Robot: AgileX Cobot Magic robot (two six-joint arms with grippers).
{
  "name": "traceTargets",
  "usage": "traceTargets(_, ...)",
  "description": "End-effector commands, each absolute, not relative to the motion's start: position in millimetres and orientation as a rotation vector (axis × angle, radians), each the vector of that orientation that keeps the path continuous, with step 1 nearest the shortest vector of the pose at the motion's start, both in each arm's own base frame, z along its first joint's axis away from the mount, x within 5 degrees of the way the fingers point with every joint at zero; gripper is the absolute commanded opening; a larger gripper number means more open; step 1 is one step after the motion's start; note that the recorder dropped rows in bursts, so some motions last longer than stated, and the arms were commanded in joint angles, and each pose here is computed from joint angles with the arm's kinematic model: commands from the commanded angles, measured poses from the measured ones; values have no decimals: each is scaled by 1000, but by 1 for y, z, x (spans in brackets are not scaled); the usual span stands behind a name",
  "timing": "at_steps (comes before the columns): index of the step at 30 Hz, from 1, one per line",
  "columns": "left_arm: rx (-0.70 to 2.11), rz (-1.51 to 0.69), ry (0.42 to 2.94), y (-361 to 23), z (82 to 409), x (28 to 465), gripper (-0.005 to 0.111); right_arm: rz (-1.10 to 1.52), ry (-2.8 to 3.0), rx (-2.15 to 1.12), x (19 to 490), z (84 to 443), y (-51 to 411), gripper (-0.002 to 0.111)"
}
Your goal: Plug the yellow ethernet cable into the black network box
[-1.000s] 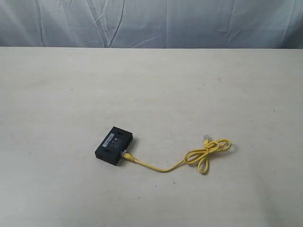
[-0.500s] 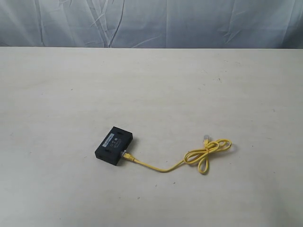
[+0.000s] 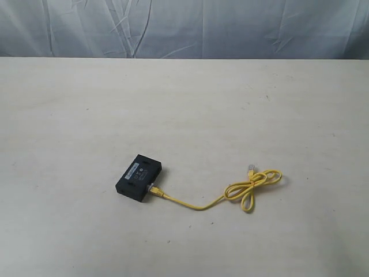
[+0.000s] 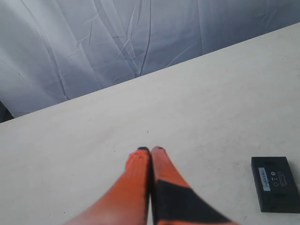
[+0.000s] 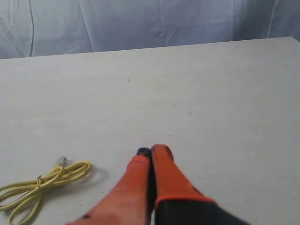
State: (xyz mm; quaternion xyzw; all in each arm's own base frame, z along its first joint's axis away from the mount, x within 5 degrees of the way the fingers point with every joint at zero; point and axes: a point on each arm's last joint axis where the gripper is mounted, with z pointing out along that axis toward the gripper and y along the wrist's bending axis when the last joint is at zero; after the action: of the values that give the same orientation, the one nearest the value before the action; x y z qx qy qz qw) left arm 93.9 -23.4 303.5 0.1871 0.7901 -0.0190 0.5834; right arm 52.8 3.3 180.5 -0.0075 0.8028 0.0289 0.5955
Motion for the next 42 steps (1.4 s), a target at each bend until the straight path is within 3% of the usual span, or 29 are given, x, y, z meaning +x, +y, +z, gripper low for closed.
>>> traceTargets(1, 459, -10, 1847, -22, 301, 93, 0, 62, 1850, -15, 53, 180, 3, 0)
traceTargets(8, 436, 62, 1775, -16, 280, 67, 0, 62, 1850, -15, 53, 180, 3, 0)
traceTargets(20, 394, 216, 1642, -7, 196, 55, 0, 62, 1846, -15, 53, 181, 3, 0)
traceTargets(36, 373, 249, 1683, -5, 192, 55, 0, 59, 1849, -15, 53, 180, 3, 0)
traceTargets(42, 101, 53, 1718, -2, 192, 55, 0, 59, 1849, -15, 53, 180, 3, 0)
